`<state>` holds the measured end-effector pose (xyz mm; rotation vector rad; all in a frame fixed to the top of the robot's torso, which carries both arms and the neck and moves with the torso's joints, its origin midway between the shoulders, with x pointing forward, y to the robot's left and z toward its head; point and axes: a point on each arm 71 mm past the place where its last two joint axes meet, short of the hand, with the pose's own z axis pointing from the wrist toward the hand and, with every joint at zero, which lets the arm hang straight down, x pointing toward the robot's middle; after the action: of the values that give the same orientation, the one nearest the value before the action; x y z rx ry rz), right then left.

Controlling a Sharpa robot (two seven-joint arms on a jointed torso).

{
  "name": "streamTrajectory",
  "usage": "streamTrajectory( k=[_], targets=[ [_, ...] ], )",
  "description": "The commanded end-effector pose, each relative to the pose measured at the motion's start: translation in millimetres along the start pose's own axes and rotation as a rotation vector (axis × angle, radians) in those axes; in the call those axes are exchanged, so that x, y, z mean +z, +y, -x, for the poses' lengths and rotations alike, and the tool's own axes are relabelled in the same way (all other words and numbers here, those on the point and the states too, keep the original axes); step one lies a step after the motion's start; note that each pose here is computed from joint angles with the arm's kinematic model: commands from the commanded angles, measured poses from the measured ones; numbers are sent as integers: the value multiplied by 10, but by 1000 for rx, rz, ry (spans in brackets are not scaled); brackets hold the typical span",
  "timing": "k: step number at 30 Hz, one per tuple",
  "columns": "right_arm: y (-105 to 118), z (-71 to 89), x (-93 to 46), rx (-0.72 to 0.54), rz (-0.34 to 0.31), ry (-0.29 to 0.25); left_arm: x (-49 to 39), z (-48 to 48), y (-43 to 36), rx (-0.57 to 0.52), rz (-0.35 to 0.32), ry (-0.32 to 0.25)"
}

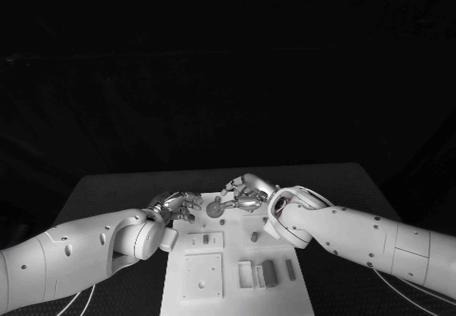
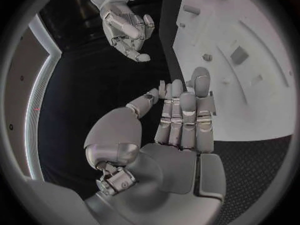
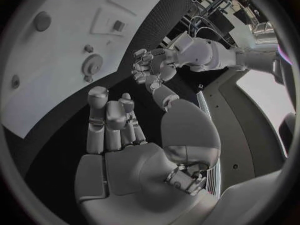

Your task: Assemble the parts on the task board

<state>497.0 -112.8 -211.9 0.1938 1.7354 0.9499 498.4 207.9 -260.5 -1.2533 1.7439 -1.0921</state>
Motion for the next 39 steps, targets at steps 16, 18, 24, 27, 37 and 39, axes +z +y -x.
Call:
streamTrajectory(
  k=[16, 18, 24, 27, 37, 39],
  targets=[
    [77, -178, 105, 12, -73, -93, -30, -189, -63, -45, -59, 92],
    [87, -190, 112, 12, -72, -93, -32, -204, -64, -40, -59, 100],
    [136, -241, 131, 13, -59, -85, -40, -244, -69, -35, -61, 113],
    [158, -272, 136, 14, -54, -77, -42, -255, -71, -34, -63, 115],
    [175, -319, 131, 2, -43, -64, -40, -257, -74, -31, -65, 111],
    [177, -321, 132, 1, -43, -64, -40, -257, -74, -31, -65, 111]
  ],
)
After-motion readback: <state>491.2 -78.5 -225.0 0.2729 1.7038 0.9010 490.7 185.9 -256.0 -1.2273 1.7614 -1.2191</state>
